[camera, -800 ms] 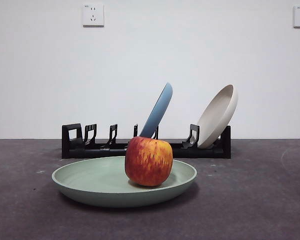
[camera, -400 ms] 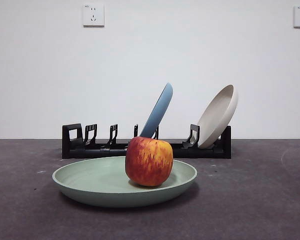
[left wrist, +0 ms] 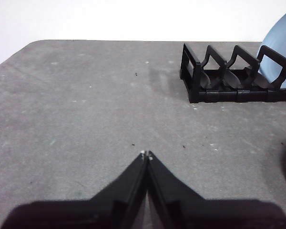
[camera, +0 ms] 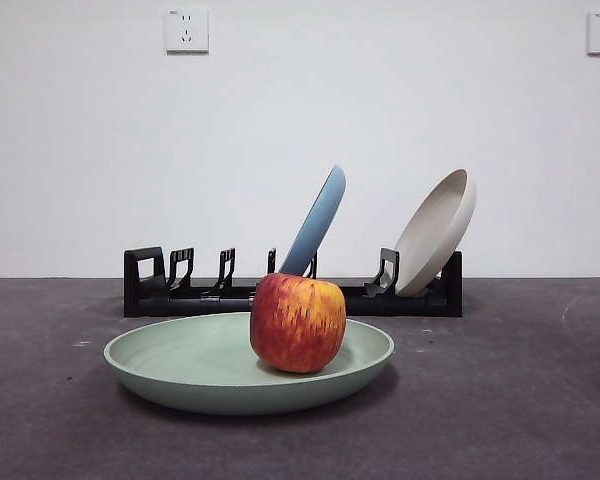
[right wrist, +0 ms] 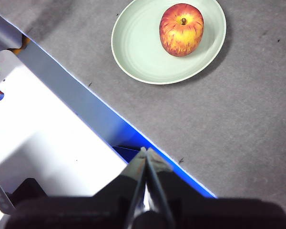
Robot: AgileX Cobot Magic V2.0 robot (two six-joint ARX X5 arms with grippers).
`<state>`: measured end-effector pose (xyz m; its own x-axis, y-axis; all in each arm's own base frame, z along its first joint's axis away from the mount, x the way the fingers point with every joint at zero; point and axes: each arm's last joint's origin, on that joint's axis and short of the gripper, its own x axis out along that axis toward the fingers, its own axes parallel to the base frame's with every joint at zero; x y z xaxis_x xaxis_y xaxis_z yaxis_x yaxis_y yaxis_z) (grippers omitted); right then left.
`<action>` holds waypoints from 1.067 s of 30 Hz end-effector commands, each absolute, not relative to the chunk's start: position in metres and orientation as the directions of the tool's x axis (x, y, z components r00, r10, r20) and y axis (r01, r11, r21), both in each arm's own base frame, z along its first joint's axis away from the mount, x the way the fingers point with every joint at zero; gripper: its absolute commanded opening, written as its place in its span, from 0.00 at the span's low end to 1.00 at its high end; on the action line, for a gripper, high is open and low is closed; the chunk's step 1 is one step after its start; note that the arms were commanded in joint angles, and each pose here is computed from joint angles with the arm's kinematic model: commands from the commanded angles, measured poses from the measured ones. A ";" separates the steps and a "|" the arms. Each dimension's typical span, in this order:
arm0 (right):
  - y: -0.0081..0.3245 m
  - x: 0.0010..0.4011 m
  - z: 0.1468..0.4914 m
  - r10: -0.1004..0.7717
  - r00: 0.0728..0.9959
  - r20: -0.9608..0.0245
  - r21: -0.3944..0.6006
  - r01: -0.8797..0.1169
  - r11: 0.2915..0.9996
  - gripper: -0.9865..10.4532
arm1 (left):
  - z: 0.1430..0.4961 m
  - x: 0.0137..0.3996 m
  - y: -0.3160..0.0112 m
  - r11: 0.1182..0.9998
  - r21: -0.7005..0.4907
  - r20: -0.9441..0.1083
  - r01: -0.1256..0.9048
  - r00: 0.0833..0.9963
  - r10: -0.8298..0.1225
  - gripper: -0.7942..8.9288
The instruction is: Take the green plate from the plate rack,put the plate on the table,take the apple from the table,put the apple in the plate
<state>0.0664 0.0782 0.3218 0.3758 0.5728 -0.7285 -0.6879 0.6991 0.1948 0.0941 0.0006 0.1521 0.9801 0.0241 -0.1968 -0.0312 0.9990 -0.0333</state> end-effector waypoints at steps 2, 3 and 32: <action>0.078 0.066 0.321 0.572 0.376 -0.729 0.199 -0.682 0.703 0.09 | 0.148 0.095 0.001 0.998 -0.045 -0.205 -0.035 0.979 0.025 0.08; 0.078 0.066 0.321 0.572 0.376 -0.729 0.199 -0.682 0.703 0.09 | 0.148 0.095 0.001 0.998 -0.045 -0.204 -0.035 0.979 0.025 0.08; 0.023 0.091 0.259 0.381 0.906 -0.181 0.076 -0.374 0.924 0.09 | 0.148 0.095 0.001 0.998 -0.045 -0.205 -0.034 0.979 0.024 0.08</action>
